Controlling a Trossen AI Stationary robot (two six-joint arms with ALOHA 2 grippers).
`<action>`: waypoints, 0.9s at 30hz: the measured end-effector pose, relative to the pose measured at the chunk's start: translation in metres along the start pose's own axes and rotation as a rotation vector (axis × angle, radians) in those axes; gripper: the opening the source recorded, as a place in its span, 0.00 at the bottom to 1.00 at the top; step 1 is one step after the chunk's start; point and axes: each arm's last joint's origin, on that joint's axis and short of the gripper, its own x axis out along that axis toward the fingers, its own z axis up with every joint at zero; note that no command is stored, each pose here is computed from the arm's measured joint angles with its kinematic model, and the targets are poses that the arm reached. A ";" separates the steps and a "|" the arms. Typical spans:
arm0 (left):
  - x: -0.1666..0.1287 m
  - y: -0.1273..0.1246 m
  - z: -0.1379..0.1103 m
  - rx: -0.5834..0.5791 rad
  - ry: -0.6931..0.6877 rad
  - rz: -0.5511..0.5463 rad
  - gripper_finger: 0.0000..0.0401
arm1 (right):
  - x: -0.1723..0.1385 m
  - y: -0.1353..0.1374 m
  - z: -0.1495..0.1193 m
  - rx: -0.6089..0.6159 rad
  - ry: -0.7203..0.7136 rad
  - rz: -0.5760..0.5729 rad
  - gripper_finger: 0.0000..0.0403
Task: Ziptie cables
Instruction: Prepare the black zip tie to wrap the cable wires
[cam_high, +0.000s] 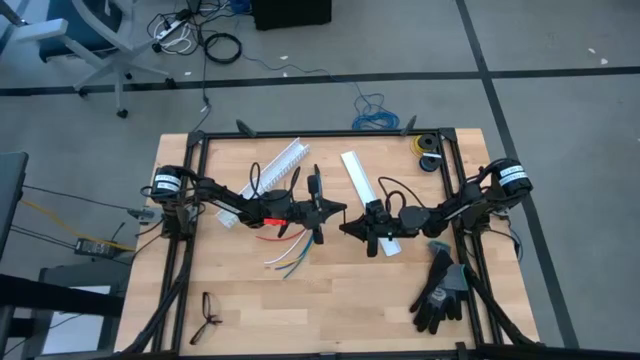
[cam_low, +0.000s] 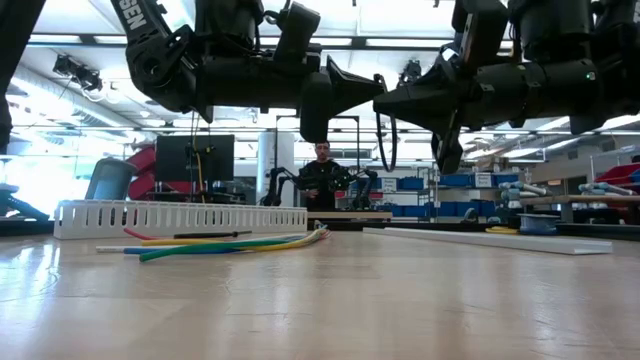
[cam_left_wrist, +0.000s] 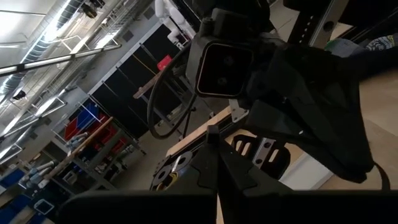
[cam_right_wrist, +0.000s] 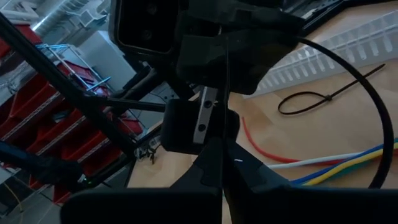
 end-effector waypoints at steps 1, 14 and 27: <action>0.000 0.000 0.000 0.000 0.000 0.000 0.00 | 0.000 -0.001 0.000 -0.001 0.003 -0.006 0.00; 0.000 0.000 0.000 0.001 0.006 -0.005 0.00 | 0.001 -0.004 0.002 -0.022 0.000 -0.017 0.00; 0.000 -0.003 -0.003 0.007 0.039 -0.024 0.00 | 0.002 -0.007 0.007 -0.002 -0.025 -0.019 0.00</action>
